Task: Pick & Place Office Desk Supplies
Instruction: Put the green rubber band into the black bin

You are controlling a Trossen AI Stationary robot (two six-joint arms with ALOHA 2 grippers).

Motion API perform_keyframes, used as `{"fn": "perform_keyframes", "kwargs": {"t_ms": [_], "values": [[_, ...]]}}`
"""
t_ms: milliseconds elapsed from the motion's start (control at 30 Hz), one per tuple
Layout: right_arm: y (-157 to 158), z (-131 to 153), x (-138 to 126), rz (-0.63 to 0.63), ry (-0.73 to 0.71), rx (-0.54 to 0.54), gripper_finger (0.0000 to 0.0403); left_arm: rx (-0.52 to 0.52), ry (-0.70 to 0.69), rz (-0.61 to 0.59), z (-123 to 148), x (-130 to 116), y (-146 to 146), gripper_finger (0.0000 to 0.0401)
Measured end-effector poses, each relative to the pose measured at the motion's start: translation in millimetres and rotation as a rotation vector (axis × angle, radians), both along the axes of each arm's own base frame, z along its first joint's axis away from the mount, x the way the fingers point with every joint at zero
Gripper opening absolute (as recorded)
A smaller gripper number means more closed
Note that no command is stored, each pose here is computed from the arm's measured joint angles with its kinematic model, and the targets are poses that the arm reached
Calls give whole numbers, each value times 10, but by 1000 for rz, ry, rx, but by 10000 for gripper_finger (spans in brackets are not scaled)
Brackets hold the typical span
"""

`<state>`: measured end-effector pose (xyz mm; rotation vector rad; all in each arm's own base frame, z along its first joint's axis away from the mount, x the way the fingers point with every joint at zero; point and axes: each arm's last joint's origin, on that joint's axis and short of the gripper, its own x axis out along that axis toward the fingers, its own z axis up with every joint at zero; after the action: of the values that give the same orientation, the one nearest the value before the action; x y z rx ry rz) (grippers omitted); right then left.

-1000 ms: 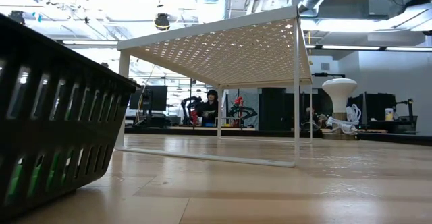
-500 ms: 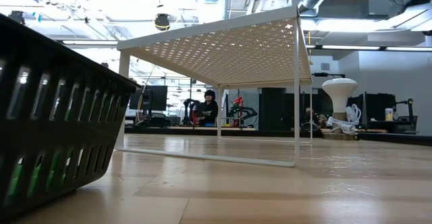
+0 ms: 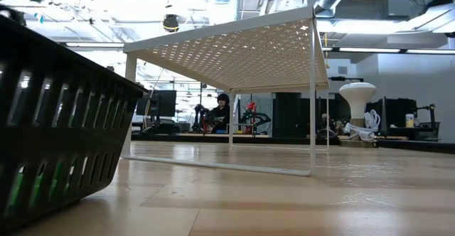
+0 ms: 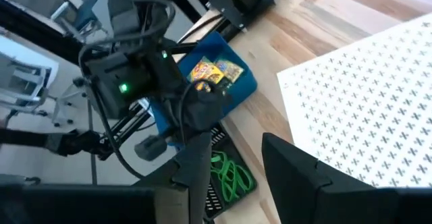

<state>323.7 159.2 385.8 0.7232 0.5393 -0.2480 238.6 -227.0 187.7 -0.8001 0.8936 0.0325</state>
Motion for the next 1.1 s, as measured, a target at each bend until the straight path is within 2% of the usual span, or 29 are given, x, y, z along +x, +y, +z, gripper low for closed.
{"fn": "perform_keyframes", "kwargs": {"t_ms": [133, 333, 467, 567, 900, 1100], "values": [[73, -12, -55, -31, 2, -2, 130, -7, 59, -35, -153, 17, -54, 0], [120, -18, -93, -49, 2, -7, 130, -9, 67, -31, -166, 18, -55, 3], [146, -17, -108, -50, -2, -11, 130, -16, 75, -39, -167, 15, -58, 20], [155, -17, -113, -49, -3, -13, 130, -23, 78, -41, -165, 18, -57, 50], [154, -44, -142, -54, 26, -44, 130, -14, 101, -49, -178, 4, -46, 191], [152, -48, -146, -55, 31, -46, 130, -42, 116, -75, -159, -3, -54, 247]]}}
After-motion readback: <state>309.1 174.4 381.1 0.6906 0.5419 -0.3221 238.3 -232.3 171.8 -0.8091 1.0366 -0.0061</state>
